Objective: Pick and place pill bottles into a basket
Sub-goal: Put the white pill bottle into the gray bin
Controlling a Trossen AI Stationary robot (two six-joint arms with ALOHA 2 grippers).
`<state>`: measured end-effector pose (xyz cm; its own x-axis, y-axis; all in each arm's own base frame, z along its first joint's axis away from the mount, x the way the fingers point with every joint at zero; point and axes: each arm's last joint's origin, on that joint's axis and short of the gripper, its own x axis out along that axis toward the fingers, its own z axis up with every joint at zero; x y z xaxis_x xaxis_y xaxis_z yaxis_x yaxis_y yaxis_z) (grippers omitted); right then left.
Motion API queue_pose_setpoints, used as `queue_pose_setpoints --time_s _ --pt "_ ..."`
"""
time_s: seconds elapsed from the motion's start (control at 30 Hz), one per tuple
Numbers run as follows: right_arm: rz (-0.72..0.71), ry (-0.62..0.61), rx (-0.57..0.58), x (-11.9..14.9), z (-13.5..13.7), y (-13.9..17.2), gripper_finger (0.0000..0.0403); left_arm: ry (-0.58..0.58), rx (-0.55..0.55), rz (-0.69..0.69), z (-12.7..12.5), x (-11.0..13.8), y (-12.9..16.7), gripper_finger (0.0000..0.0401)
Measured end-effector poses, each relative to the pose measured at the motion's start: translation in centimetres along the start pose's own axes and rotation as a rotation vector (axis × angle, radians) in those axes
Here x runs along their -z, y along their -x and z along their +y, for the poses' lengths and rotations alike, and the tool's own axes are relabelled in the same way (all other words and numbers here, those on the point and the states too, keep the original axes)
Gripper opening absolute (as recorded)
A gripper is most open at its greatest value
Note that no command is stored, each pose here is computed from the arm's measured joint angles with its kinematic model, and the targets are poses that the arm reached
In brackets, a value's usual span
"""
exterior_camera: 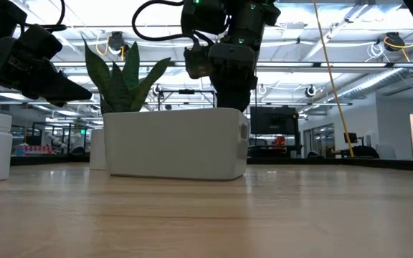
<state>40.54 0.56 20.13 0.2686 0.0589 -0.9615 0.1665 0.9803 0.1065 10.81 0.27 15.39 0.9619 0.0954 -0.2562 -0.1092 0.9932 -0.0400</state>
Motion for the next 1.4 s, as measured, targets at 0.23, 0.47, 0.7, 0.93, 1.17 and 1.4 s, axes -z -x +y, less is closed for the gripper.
queue_pose_setpoints --time_s 0.23,0.47,0.7,0.93,1.17,1.4 --pt "0.019 -0.014 0.006 0.2 0.1 -0.1 0.0252 0.002 0.0 0.001 0.0 0.0 0.0 0.0065" --pt "0.03 -0.019 0.012 0.4 0.2 0.0 0.0244 0.002 0.0 0.002 0.0 0.0 0.0 0.0065" --pt "-0.07 -0.014 0.076 0.3 0.1 3.0 0.0235 0.006 0.0 0.001 0.0 0.0 0.0 0.0065" --pt "-0.334 -0.033 0.136 0.5 0.2 9.8 0.0235 0.012 -0.001 -0.003 0.0 0.0 0.0 0.0065" --pt "-0.677 0.065 0.296 2.3 2.3 16.9 0.0235 0.055 0.007 -0.112 -0.1 -1.1 0.1 0.0065" --pt "-0.958 0.158 0.414 5.5 3.0 18.2 0.0235 0.059 0.057 -0.117 -0.5 -4.7 1.6 0.0065"
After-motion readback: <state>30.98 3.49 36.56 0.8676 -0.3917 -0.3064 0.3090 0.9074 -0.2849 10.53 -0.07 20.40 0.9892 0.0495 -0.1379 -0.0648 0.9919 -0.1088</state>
